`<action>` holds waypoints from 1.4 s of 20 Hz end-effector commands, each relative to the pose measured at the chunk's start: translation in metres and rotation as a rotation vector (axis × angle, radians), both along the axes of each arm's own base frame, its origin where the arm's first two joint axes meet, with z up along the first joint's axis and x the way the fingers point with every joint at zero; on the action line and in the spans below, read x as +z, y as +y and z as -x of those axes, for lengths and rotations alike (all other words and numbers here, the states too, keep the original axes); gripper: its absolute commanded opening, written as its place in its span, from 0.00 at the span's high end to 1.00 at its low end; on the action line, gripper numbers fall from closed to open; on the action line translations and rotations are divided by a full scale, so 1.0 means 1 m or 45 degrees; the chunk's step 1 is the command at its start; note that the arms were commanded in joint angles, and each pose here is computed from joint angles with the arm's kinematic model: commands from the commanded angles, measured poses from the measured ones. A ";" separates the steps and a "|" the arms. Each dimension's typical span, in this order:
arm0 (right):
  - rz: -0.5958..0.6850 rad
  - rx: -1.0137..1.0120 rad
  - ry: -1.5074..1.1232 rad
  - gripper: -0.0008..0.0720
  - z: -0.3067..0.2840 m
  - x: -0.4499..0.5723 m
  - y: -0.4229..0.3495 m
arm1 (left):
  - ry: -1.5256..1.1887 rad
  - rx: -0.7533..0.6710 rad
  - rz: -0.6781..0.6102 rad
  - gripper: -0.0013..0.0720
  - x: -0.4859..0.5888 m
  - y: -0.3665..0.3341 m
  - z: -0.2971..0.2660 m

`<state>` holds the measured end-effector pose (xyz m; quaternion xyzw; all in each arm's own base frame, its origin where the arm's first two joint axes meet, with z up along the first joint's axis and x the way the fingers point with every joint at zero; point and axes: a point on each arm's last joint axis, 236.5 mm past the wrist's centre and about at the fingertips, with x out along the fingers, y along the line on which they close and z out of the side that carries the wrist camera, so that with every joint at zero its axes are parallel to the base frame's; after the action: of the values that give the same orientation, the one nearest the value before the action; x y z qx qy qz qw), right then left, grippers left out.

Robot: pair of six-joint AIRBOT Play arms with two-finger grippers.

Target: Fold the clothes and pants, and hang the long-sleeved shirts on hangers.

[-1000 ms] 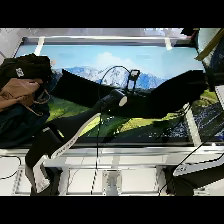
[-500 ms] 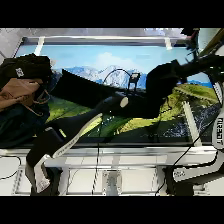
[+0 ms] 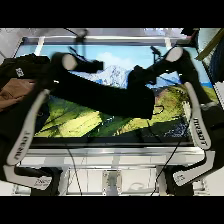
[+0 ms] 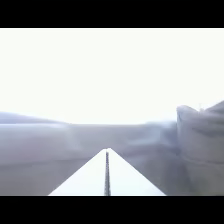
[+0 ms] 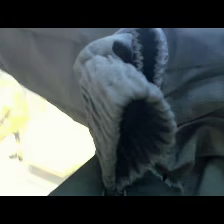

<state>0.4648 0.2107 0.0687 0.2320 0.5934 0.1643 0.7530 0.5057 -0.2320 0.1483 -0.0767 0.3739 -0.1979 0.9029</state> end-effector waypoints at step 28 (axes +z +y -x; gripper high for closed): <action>-0.129 -0.316 0.045 0.04 0.039 -0.043 -0.252 | -0.002 0.087 -0.202 0.96 0.036 0.102 0.022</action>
<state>0.4082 -0.0856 0.0395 0.2765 0.6145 -0.0185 0.7387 0.4837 -0.1301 0.1855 -0.0174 0.3841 -0.1369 0.9129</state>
